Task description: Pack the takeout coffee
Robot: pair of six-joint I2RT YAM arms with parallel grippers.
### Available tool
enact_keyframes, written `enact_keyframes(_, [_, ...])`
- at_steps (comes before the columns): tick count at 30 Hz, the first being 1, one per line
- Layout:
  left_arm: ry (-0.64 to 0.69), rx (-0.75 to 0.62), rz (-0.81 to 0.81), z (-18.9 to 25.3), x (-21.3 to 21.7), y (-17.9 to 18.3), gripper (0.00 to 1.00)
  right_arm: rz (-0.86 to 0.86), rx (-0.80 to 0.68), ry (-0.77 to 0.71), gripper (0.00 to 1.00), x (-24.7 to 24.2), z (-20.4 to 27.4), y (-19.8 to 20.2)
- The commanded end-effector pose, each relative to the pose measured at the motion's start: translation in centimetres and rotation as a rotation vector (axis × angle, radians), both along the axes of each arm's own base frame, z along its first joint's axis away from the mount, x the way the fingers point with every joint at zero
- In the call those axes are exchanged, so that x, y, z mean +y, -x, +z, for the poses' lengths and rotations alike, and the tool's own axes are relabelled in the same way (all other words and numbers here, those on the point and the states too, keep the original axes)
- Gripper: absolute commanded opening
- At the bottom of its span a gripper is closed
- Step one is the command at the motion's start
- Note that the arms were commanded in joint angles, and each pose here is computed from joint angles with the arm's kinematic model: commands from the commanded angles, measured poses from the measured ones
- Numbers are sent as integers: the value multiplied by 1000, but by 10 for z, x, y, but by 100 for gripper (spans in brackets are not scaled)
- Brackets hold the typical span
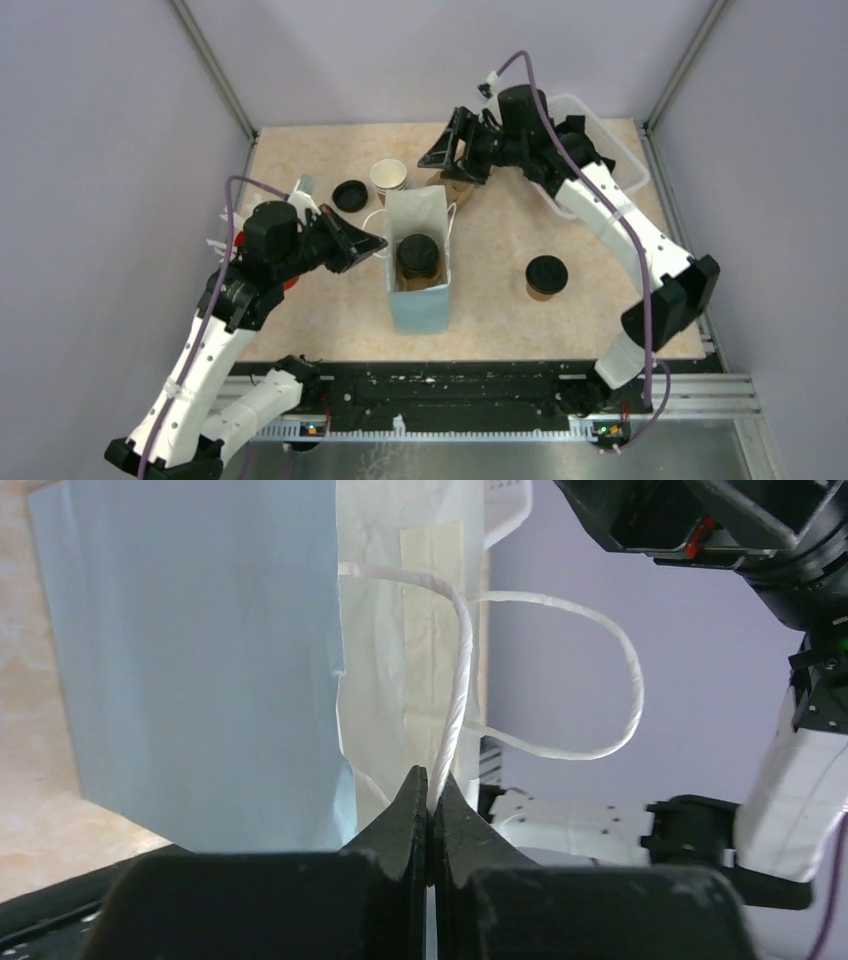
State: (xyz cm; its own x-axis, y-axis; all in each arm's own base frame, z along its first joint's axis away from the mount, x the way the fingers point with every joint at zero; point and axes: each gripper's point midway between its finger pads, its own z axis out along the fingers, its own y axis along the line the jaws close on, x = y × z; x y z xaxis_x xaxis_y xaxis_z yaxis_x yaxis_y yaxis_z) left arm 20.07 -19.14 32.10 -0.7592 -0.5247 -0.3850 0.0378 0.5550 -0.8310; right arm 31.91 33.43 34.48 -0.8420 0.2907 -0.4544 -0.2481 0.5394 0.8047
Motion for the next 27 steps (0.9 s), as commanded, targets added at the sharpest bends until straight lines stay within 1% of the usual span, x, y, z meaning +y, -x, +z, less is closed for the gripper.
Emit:
enact_keyframes(1, [222, -25, 112, 29, 3, 1, 0, 107, -67, 258, 70, -28, 10, 14])
enact_keyframes(4, [239, -17, 137, 23, 6, 1, 0, 102, -83, 450, 79, -62, 21, 38])
enact_keyframes(6, [226, -7, 136, 20, 6, 0, 0, 91, -96, 496, 82, -71, 30, 58])
enact_keyframes(10, [186, -18, 128, 20, 6, -2, 0, 86, -73, 544, 92, -59, 17, 95])
enact_keyframes(12, [166, -29, 127, 21, 7, -3, 0, 62, -93, 562, 92, -52, 14, 105])
enact_keyframes(14, [154, -35, 123, 22, 7, -3, 0, 46, -117, 568, 88, -45, 16, 112])
enact_keyframes(16, [145, -36, 114, 21, 6, -4, 0, 48, -147, 559, 81, -37, 20, 118])
enact_keyframes(19, [123, -29, 91, 18, 5, 0, 0, 50, -183, 539, 65, -33, 22, 112])
enact_keyframes(20, [109, -22, 85, 16, 6, 2, 0, 42, -199, 533, 51, -33, 22, 105])
enact_keyframes(21, [94, -14, 83, 14, 8, 6, 0, 28, -216, 525, 33, -35, 23, 96])
enact_keyframes(22, [81, -7, 86, 11, 11, 9, 0, 2, -223, 517, 9, -40, 23, 83])
enact_keyframes(23, [74, -3, 89, 9, 14, 14, 0, -18, -232, 511, 0, -47, 21, 69])
enact_keyframes(26, [86, 3, 98, 5, 19, 23, 0, 40, -261, 400, 0, -47, 20, 38])
enact_keyframes(27, [91, 12, 101, 1, 19, 25, 1, 87, -277, 360, 0, -44, 19, 31])
